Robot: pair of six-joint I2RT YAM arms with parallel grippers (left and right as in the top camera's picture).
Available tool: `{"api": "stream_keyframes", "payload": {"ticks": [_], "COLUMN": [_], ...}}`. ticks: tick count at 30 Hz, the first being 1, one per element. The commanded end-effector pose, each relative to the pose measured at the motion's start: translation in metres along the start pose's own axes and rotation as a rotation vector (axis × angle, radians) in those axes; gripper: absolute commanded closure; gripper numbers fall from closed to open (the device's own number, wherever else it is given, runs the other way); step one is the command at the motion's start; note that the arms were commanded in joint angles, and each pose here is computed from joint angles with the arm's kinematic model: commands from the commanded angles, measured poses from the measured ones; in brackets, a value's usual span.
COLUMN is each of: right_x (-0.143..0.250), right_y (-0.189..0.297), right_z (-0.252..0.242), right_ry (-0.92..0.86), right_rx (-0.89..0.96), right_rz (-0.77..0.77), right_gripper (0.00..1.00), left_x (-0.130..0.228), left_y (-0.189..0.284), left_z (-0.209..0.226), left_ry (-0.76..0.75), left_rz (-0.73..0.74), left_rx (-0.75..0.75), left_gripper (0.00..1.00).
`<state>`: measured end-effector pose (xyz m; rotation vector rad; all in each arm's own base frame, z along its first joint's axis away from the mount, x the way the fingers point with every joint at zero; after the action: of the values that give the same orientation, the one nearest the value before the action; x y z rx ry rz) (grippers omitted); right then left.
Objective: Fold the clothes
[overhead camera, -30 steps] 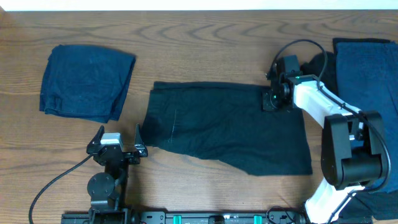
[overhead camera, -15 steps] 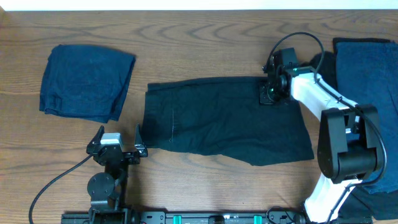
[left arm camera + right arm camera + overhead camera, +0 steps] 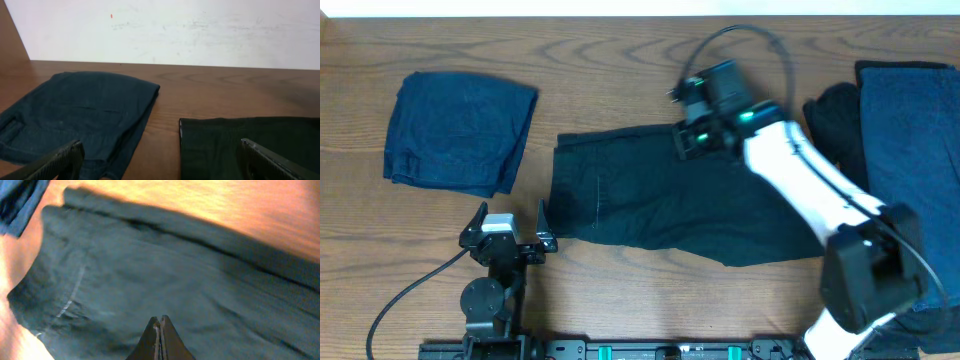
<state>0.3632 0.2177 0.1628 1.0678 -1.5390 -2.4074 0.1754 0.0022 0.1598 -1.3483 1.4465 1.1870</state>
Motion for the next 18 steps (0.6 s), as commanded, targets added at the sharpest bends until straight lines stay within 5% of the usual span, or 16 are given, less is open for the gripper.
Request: {"api": "stream_keyframes", "payload": {"ticks": [1,18], "right_x": [0.010,0.053], "right_y": [-0.038,-0.156], "right_z": [0.027,0.050], "right_ry": [0.075,0.204], "right_rx": [-0.039,0.061], "right_rz": [0.058,0.159], "right_gripper": [0.99,0.98], "left_x": [0.011,0.011], "left_y": [-0.001,-0.001], "left_z": [0.003,0.003], "left_ry": [-0.007,-0.007], "left_rz": [0.043,0.043], "left_rx": [-0.019,-0.018], "left_gripper": [0.02,0.02]}}
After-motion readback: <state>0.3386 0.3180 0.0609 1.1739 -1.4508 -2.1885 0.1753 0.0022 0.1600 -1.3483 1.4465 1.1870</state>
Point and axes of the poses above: each gripper's point midway between its finger pads, its own y axis back along the fingers, its own z axis along the line the jaws close on, x = y × z, the point moved 7 cm from there along y, back along the fingers, and after that the axes turned 11 degrees about y, right-handed, at the moved point
